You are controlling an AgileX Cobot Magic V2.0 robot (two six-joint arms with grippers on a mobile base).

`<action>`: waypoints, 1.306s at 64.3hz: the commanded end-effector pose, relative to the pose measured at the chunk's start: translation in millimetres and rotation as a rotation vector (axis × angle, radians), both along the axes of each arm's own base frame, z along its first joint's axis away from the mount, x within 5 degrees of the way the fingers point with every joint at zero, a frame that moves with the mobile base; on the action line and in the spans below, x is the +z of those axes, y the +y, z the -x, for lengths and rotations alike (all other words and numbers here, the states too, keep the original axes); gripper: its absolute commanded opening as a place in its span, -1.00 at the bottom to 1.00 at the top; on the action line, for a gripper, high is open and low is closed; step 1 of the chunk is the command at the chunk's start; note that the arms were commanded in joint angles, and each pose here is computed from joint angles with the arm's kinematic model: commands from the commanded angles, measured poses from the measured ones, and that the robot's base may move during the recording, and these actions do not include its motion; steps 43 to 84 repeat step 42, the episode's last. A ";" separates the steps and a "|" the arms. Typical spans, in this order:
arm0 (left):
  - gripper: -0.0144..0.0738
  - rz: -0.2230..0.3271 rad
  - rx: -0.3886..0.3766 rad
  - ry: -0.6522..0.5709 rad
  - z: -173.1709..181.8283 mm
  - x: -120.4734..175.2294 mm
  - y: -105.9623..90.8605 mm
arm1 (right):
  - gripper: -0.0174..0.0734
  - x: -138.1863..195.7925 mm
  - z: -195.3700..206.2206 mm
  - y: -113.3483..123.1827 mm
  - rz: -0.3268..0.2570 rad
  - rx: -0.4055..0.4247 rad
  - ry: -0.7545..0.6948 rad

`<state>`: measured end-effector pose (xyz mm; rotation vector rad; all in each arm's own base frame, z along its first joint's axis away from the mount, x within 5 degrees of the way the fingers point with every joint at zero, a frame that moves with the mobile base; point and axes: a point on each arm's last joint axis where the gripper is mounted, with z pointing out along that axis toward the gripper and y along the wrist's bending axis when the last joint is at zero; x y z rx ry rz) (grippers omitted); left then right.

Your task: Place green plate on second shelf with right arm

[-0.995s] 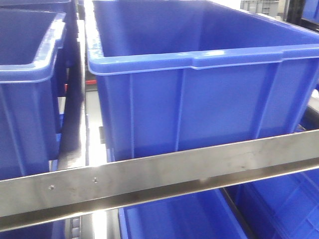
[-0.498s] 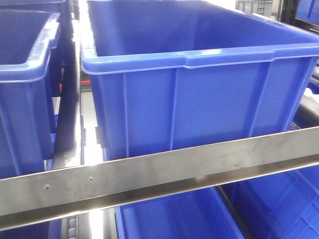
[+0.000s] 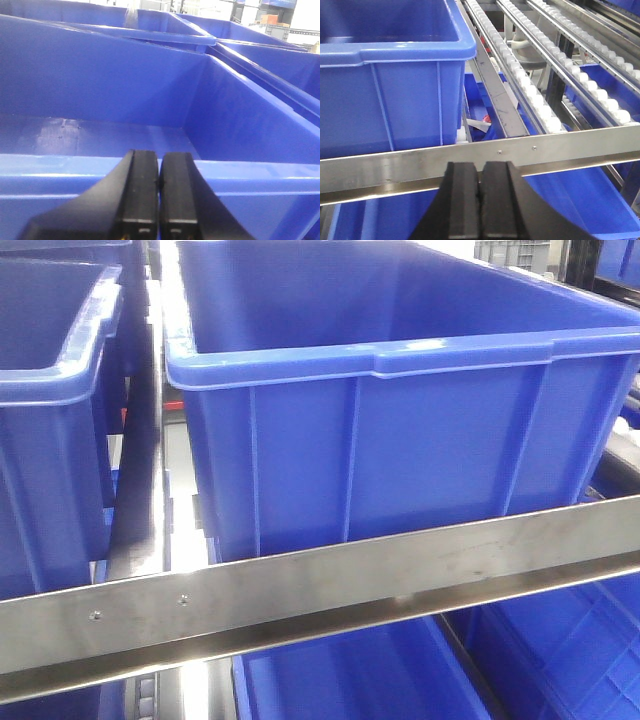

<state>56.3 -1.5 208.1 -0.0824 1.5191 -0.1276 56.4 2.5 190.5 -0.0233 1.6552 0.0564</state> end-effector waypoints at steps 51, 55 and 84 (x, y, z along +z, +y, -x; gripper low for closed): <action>-0.38 0.013 0.003 -0.065 0.2 -4.8 0.3 | -0.51 15.9 2.1 0.3 0.011 0.004 -0.135; -0.38 0.013 0.003 -0.065 0.2 -4.8 0.3 | -0.51 15.9 2.1 0.3 0.011 0.004 -0.135; -0.38 0.013 0.003 -0.065 0.2 -4.8 0.3 | -0.51 15.9 2.1 0.3 0.011 0.004 -0.135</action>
